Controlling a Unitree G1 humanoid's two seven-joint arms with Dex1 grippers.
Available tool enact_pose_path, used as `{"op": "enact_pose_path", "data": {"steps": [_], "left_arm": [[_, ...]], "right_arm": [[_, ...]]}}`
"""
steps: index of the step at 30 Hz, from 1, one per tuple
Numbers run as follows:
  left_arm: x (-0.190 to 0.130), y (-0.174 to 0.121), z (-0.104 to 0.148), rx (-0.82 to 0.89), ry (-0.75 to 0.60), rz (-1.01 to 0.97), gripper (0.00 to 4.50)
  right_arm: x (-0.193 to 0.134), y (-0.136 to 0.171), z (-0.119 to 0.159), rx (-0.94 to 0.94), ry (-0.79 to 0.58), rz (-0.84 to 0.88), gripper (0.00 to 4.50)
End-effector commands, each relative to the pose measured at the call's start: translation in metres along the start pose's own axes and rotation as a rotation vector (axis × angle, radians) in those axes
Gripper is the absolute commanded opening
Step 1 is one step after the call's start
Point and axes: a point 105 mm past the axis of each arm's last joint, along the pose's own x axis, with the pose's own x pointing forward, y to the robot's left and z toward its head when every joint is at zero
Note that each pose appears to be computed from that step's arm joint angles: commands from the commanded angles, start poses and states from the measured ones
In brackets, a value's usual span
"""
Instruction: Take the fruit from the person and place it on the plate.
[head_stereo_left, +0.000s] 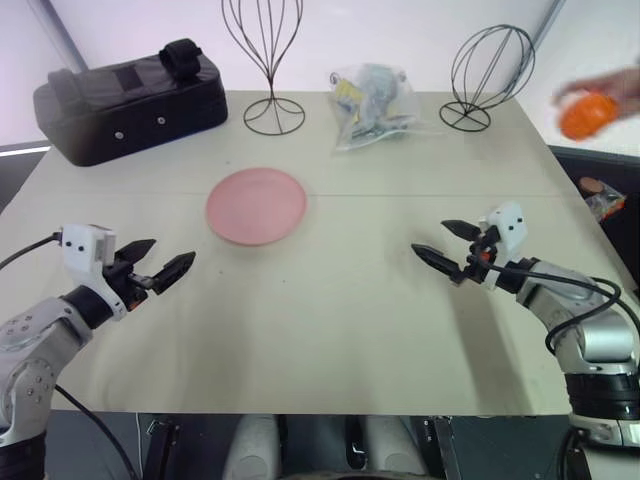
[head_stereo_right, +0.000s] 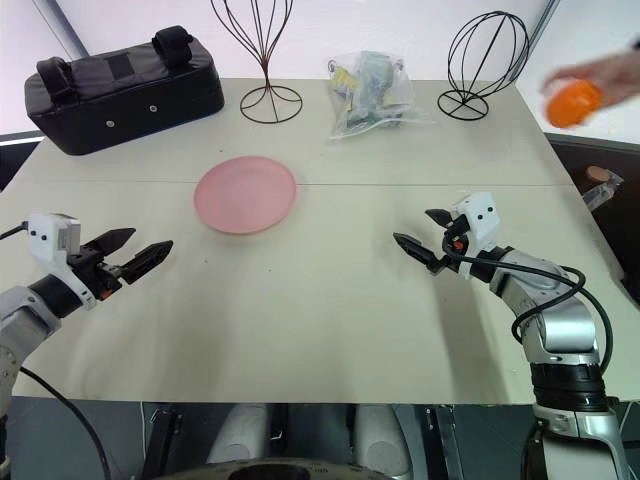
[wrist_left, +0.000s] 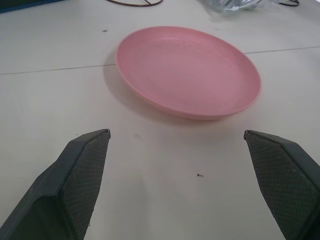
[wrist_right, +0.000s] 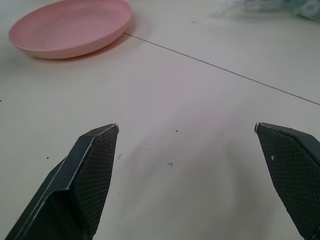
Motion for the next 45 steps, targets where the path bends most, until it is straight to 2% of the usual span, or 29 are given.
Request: {"op": "enact_pose_path", "data": {"steps": [1, 17, 23, 26, 28, 33, 39, 45], "left_arm": [[0.000, -0.005, 0.011, 0.037, -0.039, -0.017, 4.50], [0.004, -0.003, 0.015, 0.050, -0.048, -0.011, 4.50], [0.008, -0.002, 0.017, 0.057, -0.062, -0.004, 4.50], [0.011, 0.000, 0.022, 0.067, -0.090, 0.011, 4.50], [0.013, 0.000, 0.025, 0.071, -0.106, 0.014, 4.50], [0.027, -0.003, 0.051, 0.102, -0.226, 0.039, 4.50], [0.056, -0.035, 0.088, 0.098, -0.364, -0.086, 4.50], [0.080, -0.049, 0.103, 0.089, -0.417, -0.133, 4.50]], "right_arm": [[0.000, 0.000, 0.012, -0.032, -0.045, -0.003, 4.45], [0.003, 0.005, 0.017, -0.037, -0.056, 0.010, 4.45], [-0.007, 0.045, 0.065, 0.041, -0.139, 0.261, 4.45], [-0.008, 0.059, 0.088, 0.047, -0.192, 0.322, 4.45], [-0.008, 0.063, 0.093, 0.046, -0.203, 0.334, 4.45], [-0.004, 0.063, 0.097, 0.039, -0.210, 0.319, 4.45], [0.002, 0.061, 0.094, 0.026, -0.209, 0.299, 4.45], [0.006, 0.063, 0.091, 0.018, -0.206, 0.299, 4.45]]}}
